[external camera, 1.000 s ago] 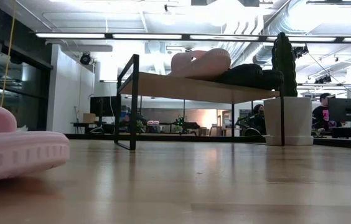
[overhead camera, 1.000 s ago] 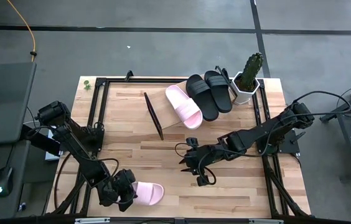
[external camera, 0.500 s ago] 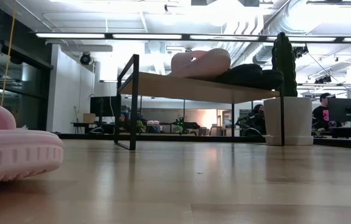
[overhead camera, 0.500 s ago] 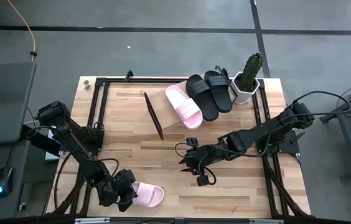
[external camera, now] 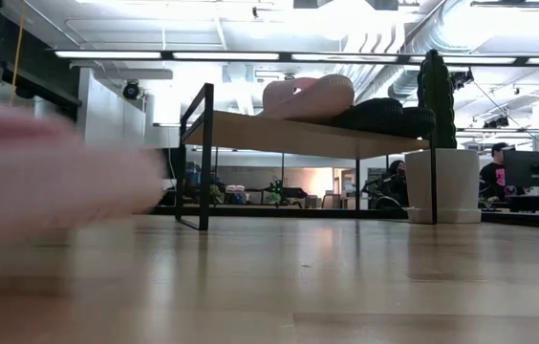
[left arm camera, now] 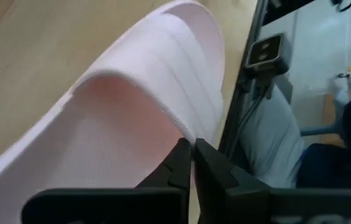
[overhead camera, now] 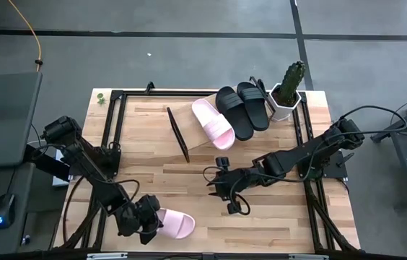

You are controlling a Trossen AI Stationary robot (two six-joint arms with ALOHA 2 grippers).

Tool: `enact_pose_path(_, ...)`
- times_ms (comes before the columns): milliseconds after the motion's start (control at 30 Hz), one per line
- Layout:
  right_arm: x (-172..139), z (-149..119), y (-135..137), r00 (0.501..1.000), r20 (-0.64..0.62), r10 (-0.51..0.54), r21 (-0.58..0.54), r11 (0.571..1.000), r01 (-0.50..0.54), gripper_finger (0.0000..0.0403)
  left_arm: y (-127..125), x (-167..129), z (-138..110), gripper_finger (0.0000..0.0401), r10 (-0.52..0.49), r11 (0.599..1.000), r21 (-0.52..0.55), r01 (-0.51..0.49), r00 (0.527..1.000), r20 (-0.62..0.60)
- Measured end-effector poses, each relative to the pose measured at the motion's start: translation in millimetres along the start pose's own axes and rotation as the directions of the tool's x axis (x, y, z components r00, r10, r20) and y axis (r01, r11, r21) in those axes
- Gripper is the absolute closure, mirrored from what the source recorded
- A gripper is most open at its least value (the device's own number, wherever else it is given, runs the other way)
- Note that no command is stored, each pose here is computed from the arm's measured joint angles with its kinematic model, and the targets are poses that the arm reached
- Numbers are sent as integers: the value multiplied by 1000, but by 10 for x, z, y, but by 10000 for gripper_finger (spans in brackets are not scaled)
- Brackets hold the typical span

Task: Pick and place slides into the shelf
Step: Put the pink slide on the shelf

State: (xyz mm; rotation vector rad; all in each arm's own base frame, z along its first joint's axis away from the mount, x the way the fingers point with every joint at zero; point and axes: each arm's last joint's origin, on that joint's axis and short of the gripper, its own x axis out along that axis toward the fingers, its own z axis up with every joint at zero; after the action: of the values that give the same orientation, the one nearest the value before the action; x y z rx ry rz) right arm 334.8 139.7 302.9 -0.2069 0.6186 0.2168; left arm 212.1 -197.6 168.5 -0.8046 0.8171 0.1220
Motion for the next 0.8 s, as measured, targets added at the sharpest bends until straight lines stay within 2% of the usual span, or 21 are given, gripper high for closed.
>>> enact_pose_path(167,-35,2,150,999,7,-49,-153,987,49,279,-53,9,117,400,-23,999,31,23,1000,-10)
enact_pose_path(367,-112,-1,387,987,29,-158,-296,942,160,279,-172,3,263,400,-65,995,71,66,998,-24)
enact_pose_path(533,-177,6,511,980,53,-192,-298,934,199,279,-290,-25,358,401,-100,989,107,101,995,-17)
enact_pose_path(700,-207,2,606,984,62,-169,-302,936,180,279,-392,-72,427,401,-95,984,147,99,995,-35)
enact_pose_path(800,-228,1,668,986,70,-152,-343,924,167,279,-490,-119,469,401,-113,977,174,120,992,-51)
